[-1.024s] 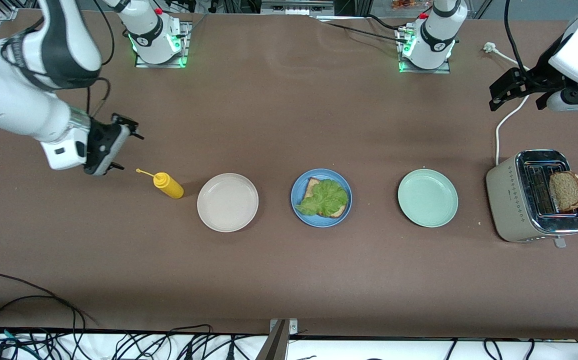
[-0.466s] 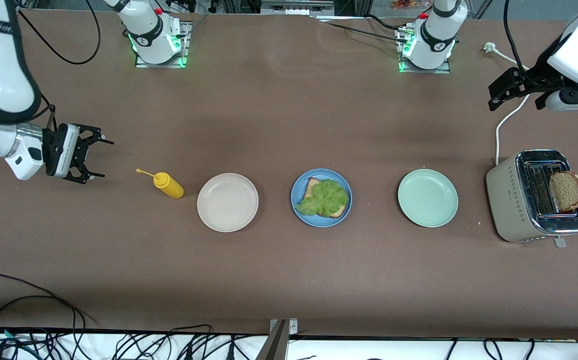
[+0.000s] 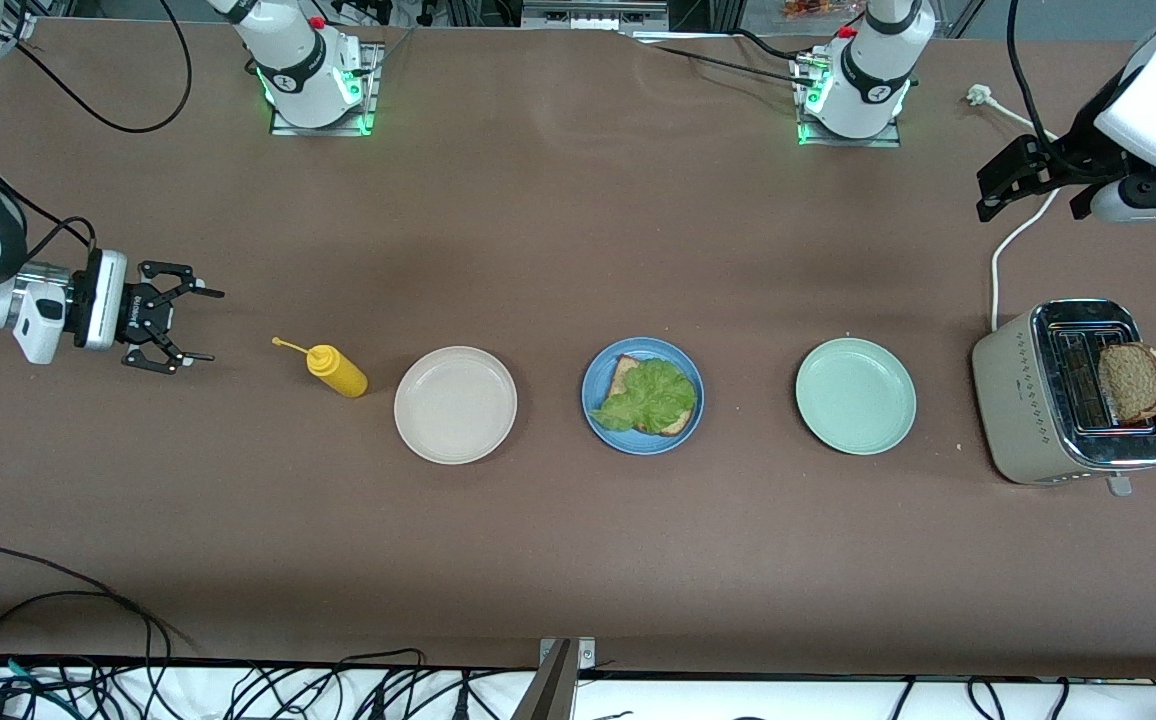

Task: Make sandwich in blue plate with both arms
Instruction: 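Move the right gripper back toward the yellow squeeze bottle, then grasp the yellow squeeze bottle with the right gripper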

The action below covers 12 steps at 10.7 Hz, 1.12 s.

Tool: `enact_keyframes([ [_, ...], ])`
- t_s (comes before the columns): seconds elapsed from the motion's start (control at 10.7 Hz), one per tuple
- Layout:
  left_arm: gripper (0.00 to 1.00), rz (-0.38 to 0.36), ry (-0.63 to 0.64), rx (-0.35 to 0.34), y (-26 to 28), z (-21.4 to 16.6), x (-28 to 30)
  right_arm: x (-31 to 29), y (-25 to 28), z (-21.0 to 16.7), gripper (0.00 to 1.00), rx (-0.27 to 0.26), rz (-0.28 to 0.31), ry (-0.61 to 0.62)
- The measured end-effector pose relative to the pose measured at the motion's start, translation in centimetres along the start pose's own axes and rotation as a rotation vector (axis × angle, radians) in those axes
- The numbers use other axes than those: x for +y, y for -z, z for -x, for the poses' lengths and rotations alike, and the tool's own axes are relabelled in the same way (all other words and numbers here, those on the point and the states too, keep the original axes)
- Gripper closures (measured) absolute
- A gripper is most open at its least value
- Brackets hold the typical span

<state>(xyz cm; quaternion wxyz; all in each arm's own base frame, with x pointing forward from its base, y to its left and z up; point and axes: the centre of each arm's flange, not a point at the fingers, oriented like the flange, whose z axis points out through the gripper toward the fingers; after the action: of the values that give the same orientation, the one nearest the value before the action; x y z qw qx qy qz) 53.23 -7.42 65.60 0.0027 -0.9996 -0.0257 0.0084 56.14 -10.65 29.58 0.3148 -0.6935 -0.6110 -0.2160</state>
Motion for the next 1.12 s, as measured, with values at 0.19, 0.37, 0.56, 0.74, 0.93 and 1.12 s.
enact_keyframes([
  [0.19,0.0,0.0,0.0,0.0,0.0,0.0,0.0,0.6,-1.0,1.2,0.0,0.1,0.0,0.055],
  [0.37,0.0,0.0,0.0,0.0,0.0,0.0,0.0,1.4,-2.8,3.1,0.0,0.169,0.005,0.104],
  [0.56,0.0,0.0,0.0,0.0,0.0,0.0,0.0,2.1,-4.7,4.9,0.0,0.198,0.004,0.143],
  [0.74,0.0,0.0,0.0,0.0,0.0,0.0,0.0,3.2,-5.9,6.3,0.0,0.213,0.012,0.168],
  [0.93,0.0,0.0,0.0,0.0,0.0,0.0,0.0,4.1,-7.8,8.0,0.0,0.241,0.029,0.196],
  [1.12,0.0,0.0,0.0,0.0,0.0,0.0,0.0,4.7,-10.1,9.7,0.0,0.276,0.038,0.206],
])
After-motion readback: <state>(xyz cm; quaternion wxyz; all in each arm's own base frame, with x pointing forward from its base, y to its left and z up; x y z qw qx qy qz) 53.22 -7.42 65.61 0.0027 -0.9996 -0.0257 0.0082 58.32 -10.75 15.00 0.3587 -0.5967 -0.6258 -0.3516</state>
